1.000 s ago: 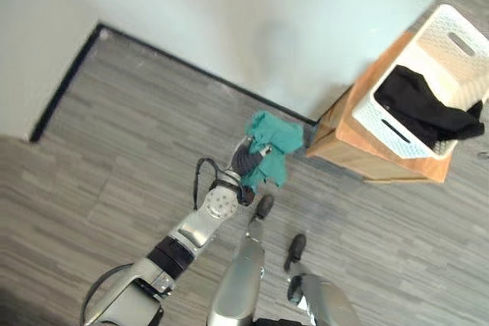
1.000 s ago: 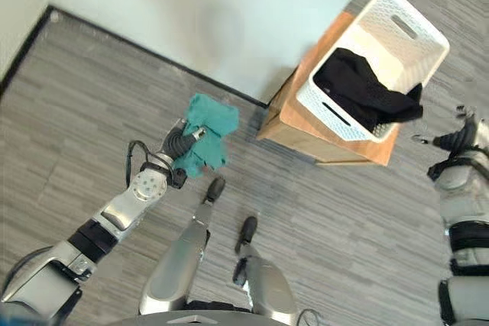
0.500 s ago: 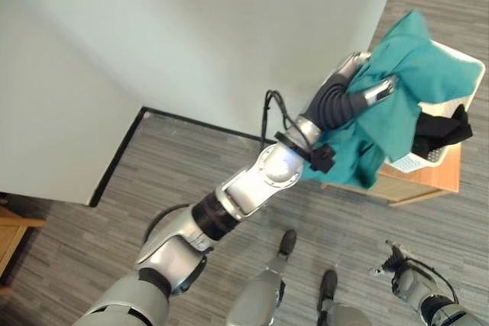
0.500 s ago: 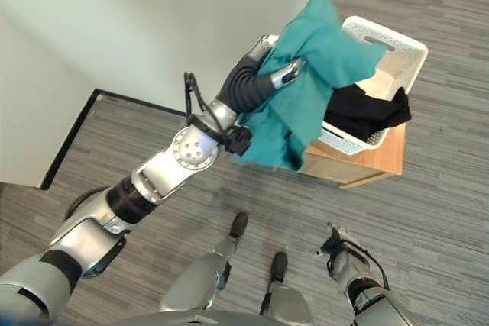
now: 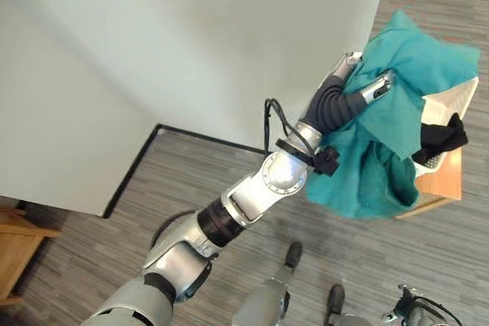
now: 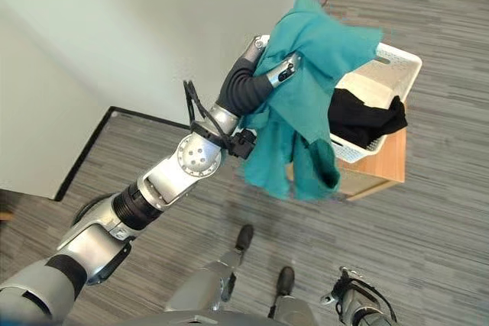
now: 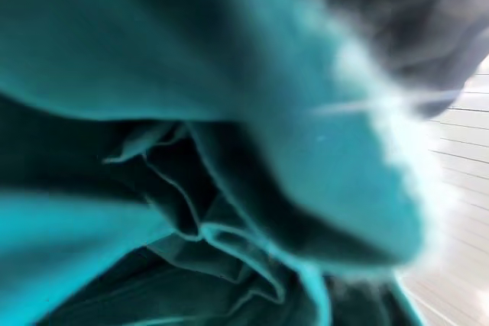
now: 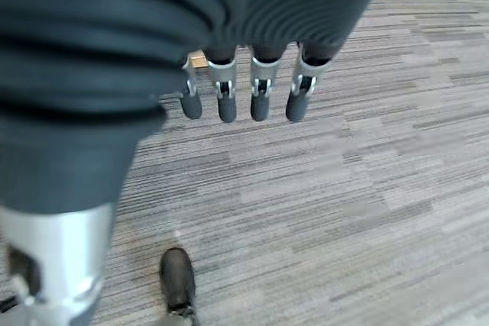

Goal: Pick up bed clothes into laundry basket.

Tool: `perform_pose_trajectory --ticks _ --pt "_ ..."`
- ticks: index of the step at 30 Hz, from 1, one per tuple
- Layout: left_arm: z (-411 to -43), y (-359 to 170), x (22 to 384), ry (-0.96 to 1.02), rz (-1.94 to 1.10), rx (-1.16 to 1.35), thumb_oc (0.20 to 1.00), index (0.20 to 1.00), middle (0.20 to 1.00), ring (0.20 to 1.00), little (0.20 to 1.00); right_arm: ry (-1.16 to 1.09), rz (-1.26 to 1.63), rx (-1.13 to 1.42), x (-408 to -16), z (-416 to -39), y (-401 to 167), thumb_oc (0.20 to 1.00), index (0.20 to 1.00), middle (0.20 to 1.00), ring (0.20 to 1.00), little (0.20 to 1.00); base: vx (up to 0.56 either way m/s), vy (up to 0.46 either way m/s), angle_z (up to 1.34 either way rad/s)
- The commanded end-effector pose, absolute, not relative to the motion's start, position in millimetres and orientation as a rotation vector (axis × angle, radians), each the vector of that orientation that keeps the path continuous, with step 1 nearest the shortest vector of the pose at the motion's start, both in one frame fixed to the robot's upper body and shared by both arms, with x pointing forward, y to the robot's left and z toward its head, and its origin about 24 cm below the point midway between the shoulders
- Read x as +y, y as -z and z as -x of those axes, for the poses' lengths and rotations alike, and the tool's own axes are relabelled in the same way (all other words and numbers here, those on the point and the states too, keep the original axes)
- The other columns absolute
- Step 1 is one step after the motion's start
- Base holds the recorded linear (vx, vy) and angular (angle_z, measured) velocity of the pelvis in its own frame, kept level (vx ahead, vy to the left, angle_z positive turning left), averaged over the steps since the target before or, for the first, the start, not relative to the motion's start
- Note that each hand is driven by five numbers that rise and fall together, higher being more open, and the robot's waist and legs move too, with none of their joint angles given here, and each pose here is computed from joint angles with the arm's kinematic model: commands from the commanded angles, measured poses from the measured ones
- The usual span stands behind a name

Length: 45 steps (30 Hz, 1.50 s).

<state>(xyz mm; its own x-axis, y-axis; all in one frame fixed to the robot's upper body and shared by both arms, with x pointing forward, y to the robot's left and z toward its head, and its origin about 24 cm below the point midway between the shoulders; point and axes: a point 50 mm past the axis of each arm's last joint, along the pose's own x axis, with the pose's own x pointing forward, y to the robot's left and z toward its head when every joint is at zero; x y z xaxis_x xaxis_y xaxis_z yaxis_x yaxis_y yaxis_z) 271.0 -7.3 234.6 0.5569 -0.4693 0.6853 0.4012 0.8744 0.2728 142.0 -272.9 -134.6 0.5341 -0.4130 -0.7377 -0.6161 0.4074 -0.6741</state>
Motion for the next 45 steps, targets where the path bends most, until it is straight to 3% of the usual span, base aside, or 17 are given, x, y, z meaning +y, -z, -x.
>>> perform_pose_trajectory --ticks 1,14,22,32,36,45 --pt "-266 -280 -19 0.477 0.041 -0.996 0.2 0.2 0.2 0.2 0.2 -0.152 1.236 1.006 -277 -152 128 1.0 1.0 1.0 1.0 1.0 -0.02 0.015 -0.07" --pt "-271 -250 -33 0.574 0.167 -0.801 0.2 0.2 0.2 0.2 0.2 -0.174 1.216 1.037 -279 -145 131 1.0 1.0 1.0 1.0 1.0 -0.02 0.014 -0.05" --pt "-281 -235 -23 0.537 0.147 -0.729 0.2 0.2 0.2 0.2 0.2 -0.143 1.142 0.987 -265 -161 129 1.0 1.0 1.0 1.0 1.0 0.01 0.003 -0.21" --pt "-315 -206 24 0.306 -0.028 -0.627 0.2 0.2 0.2 0.2 0.2 -0.196 0.934 0.574 -178 -245 93 1.0 1.0 1.0 1.0 1.0 -0.06 -0.089 -0.78" --pt "-316 -227 65 0.157 -0.101 -0.753 0.2 0.2 0.2 0.2 0.2 -0.253 0.905 0.531 -166 -238 94 1.0 1.0 1.0 1.0 1.0 -0.05 0.119 -1.65" --pt "-340 -252 64 0.044 -0.117 -0.755 0.2 0.2 0.2 0.2 0.2 -0.335 0.97 0.638 -179 -211 111 1.0 1.0 1.0 1.0 1.0 -0.11 0.017 0.12"
